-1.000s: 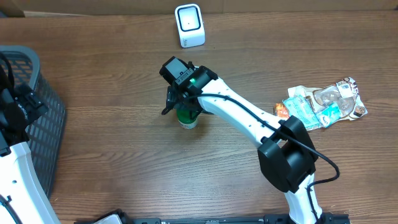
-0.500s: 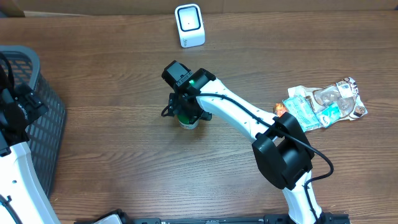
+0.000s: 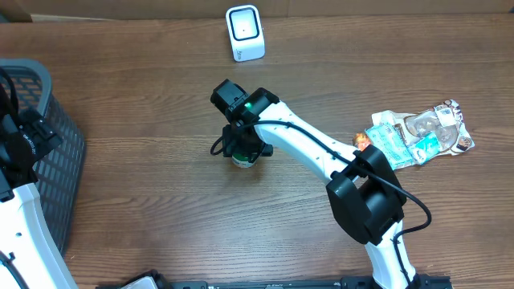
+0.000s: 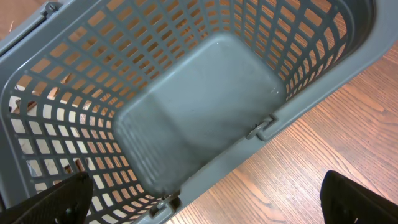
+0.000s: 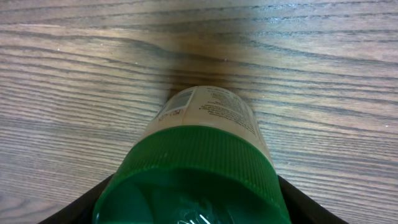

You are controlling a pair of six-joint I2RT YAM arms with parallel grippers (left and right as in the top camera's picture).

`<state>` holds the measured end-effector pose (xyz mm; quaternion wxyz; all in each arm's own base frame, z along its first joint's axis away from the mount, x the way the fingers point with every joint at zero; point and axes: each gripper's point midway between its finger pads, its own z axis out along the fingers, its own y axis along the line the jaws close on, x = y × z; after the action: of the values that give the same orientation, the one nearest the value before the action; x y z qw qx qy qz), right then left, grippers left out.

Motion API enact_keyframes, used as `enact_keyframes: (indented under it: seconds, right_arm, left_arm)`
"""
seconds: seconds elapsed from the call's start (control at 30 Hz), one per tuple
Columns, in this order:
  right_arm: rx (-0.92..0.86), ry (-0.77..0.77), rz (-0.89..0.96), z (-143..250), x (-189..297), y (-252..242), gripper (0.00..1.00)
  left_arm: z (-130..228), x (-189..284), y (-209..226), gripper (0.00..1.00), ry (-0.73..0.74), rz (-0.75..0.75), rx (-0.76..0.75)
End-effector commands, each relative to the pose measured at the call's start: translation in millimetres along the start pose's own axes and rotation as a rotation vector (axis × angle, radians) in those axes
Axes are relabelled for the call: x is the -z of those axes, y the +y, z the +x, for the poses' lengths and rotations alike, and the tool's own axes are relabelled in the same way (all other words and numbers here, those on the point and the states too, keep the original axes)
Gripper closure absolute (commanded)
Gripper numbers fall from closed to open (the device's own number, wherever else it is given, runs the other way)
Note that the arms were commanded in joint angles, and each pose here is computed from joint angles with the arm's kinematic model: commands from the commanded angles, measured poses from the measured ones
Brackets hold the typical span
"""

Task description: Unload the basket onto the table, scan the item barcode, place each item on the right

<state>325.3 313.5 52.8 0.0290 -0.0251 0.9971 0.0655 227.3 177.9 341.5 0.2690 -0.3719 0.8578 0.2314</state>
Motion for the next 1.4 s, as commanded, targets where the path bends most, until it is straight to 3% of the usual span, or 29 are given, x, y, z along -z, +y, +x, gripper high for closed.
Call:
enact_keyframes:
  seconds: [0.0, 0.17, 0.4, 0.53, 0.67, 1.0, 1.2, 1.37]
  right_arm:
    - [0.012, 0.013, 0.006, -5, 6, -9, 0.56]
    - [0.133, 0.028, -0.032, -12, 37, -7, 0.56]
    - [0.812, 0.079, -0.526, 24, 119, 47, 0.56]
    - [1.054, 0.081, -0.717, 49, 147, 42, 0.55]
    - [1.138, 0.068, -0.865, 58, 166, 33, 0.55]
    - [1.059, -0.112, -1.026, 21, 199, 13, 0.55]
    - [1.038, -0.18, -1.028, 11, 214, -1, 0.55]
    - [1.06, -0.144, -0.935, 10, 201, -9, 0.55]
  left_arm:
    - [-2, 1, 1, 0.0, -0.005, 0.0, -0.01]
    - [-2, 1, 1, 0.01, -0.005, 0.0, -0.01]
    - [-2, 1, 1, 0.01, -0.005, 0.0, -0.01]
    - [-2, 1, 1, 0.01, -0.005, 0.0, -0.01]
    - [-2, 1, 1, 0.01, -0.005, 0.0, -0.01]
    - [-2, 1, 1, 0.0, -0.005, 0.0, -0.01]
    - [-2, 1, 1, 0.0, -0.005, 0.0, -0.01]
    - [-2, 1, 1, 0.0, -0.005, 0.0, -0.01]
